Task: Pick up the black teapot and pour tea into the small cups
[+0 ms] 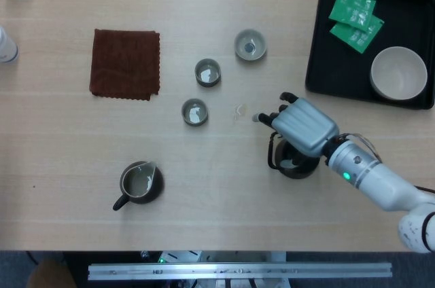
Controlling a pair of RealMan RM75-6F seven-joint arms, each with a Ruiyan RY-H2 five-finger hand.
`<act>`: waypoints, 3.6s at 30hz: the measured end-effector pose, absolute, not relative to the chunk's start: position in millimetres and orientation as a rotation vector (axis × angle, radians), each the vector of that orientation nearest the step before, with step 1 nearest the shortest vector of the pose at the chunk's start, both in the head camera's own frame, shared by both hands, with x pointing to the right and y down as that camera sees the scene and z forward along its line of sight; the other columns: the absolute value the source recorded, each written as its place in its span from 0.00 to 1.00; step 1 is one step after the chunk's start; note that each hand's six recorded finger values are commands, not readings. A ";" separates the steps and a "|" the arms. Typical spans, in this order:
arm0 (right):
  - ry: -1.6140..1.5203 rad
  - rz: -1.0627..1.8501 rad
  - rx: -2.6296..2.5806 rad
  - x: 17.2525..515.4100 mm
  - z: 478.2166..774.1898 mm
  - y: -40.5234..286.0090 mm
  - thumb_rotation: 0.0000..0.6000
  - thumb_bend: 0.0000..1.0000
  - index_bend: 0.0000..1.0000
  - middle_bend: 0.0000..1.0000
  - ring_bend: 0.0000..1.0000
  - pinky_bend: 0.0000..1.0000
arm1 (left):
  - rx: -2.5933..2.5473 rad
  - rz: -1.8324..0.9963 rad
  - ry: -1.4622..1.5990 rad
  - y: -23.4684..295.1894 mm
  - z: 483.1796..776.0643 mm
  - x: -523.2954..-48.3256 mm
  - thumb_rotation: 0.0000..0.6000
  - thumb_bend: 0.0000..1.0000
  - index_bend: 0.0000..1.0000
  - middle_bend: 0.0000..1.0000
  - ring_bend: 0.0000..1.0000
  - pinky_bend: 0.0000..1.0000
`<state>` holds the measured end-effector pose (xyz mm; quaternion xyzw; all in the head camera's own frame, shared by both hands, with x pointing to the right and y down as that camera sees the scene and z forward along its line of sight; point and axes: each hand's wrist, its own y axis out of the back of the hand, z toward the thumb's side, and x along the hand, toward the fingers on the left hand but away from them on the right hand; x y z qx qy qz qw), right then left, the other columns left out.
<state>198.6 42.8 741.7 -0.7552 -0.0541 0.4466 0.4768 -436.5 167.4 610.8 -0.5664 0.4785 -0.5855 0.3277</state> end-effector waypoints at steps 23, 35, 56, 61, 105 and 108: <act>-0.138 0.932 -1.912 155.7 723.3 58.4 0.78 0.00 0.21 0.50 0.42 0.18 | -1.483 -1.530 1.256 169.2 609.3 -436.8 1.00 0.30 0.16 0.12 0.11 0.13; -0.034 0.823 -1.946 131.4 723.6 84.1 0.77 0.00 0.21 0.50 0.40 0.18 | -1.482 -1.531 1.260 170.9 607.5 -436.8 1.00 0.30 0.16 0.12 0.11 0.13; 0.090 0.820 -1.906 155.9 721.0 106.7 0.77 0.00 0.21 0.50 0.44 0.18 | -1.488 -1.531 1.249 170.3 608.8 -434.8 1.00 0.30 0.16 0.12 0.11 0.13; 0.096 0.824 -1.898 164.2 718.0 108.3 0.77 0.00 0.21 0.50 0.45 0.18 | -1.490 -1.531 1.248 170.0 609.1 -434.2 1.00 0.30 0.16 0.12 0.11 0.13; -0.169 1.019 -1.778 281.6 680.5 89.7 0.77 0.00 0.21 0.45 0.37 0.18 | -1.568 -1.472 1.181 157.0 618.6 -407.6 1.00 0.30 0.16 0.12 0.11 0.13; -0.178 1.015 -1.754 281.7 682.4 87.2 0.77 0.00 0.21 0.35 0.24 0.18 | -1.579 -1.471 1.190 158.1 617.8 -407.5 1.00 0.30 0.16 0.12 0.11 0.13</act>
